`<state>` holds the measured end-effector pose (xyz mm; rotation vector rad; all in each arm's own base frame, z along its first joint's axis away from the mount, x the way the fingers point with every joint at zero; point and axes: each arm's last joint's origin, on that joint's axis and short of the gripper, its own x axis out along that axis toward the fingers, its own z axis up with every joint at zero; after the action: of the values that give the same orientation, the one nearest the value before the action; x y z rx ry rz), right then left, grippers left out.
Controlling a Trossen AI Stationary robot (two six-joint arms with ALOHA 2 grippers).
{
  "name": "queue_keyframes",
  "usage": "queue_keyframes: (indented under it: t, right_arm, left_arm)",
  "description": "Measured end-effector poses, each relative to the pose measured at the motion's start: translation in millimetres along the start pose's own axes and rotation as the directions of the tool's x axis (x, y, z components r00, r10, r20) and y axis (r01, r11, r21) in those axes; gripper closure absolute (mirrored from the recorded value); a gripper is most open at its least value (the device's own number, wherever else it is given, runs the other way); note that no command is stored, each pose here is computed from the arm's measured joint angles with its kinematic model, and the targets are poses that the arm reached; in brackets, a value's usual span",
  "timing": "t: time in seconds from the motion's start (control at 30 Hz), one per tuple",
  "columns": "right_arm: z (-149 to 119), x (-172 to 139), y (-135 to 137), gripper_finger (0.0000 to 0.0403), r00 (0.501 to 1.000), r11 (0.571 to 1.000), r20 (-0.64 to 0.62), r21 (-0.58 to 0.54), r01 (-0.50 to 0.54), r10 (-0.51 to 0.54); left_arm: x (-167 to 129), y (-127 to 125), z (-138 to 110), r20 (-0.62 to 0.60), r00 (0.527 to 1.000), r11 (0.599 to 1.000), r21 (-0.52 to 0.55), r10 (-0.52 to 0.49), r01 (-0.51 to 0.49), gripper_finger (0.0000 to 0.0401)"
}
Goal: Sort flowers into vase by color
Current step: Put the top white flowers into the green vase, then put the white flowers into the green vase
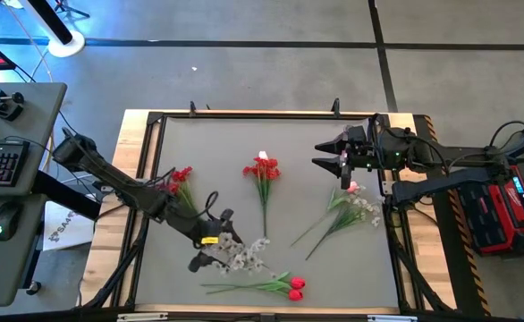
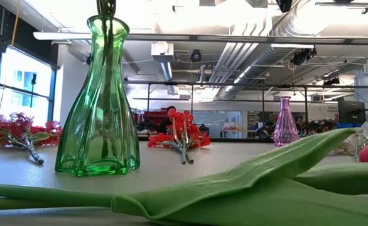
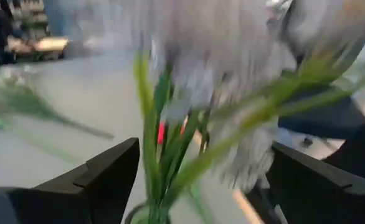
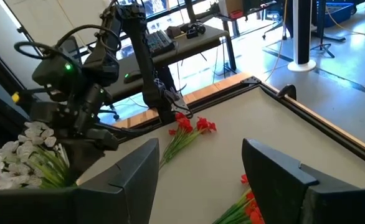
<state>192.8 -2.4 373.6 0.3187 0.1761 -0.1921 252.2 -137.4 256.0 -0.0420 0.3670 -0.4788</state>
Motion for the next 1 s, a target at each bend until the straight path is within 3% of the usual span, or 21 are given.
queue_keyframes:
  t: [0.2,0.43,0.6,0.8,1.0]
  right_arm:
    - [0,0,0,0.0186,1.0,1.0,0.0,0.0,0.0,0.0]
    - [0,0,0,0.0186,1.0,1.0,-0.003,-0.001,0.001,-0.001]
    - [-1,0,0,0.0186,1.0,1.0,-0.006,-0.001,0.003,-0.003]
    - [-1,0,0,0.0186,1.0,1.0,-0.007,-0.001,0.003,-0.003]
    - [-1,0,0,0.0186,1.0,1.0,-0.008,-0.001,0.003,-0.003]
  left_arm:
    - [-5,9,-8,-0.095,0.99,0.995,0.001,0.103,-0.104,0.0077]
    - [-16,18,-9,-0.155,0.977,0.988,-0.031,0.147,-0.154,0.0077]
    - [-23,27,-19,-0.267,0.929,0.963,-0.019,0.255,-0.27,0.0077]
    - [-28,33,-17,-0.273,0.927,0.953,-0.09,0.256,-0.29,0.0077]
    - [-36,44,-12,-0.245,0.914,0.927,-0.115,0.323,-0.358,0.0077]
